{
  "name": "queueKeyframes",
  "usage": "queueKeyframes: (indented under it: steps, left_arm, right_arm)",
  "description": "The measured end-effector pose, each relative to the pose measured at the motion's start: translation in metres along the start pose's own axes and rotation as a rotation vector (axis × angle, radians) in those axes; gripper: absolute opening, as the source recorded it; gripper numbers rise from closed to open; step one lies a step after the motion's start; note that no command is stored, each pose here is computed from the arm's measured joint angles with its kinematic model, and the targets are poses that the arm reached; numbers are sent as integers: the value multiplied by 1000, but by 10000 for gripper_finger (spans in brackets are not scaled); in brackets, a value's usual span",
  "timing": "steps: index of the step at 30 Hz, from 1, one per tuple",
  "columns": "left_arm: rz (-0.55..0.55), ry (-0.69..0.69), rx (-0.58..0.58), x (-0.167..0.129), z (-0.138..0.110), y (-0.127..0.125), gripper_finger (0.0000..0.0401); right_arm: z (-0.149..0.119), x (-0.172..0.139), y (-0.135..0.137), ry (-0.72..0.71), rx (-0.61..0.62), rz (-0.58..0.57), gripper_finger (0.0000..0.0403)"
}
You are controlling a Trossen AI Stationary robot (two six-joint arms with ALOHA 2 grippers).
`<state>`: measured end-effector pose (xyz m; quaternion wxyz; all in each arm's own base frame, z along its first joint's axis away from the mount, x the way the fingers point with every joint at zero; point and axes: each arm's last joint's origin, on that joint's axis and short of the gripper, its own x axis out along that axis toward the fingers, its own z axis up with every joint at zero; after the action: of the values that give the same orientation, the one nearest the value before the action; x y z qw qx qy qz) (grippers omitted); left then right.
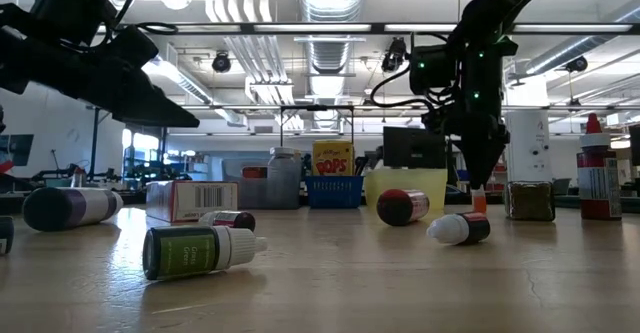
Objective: Pick & Place Kitchen Items
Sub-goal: Put the orange food coloring bottle into the yellow bin
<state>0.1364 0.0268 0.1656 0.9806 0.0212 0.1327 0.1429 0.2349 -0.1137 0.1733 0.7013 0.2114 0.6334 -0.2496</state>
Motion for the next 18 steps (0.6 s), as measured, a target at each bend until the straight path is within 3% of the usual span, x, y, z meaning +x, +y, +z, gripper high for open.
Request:
queueKeyframes:
  steps: [18]
  left_arm:
    - [1,0,0,0,0,0,302]
  right_arm:
    - [0,0,0,-1,-11,0,88]
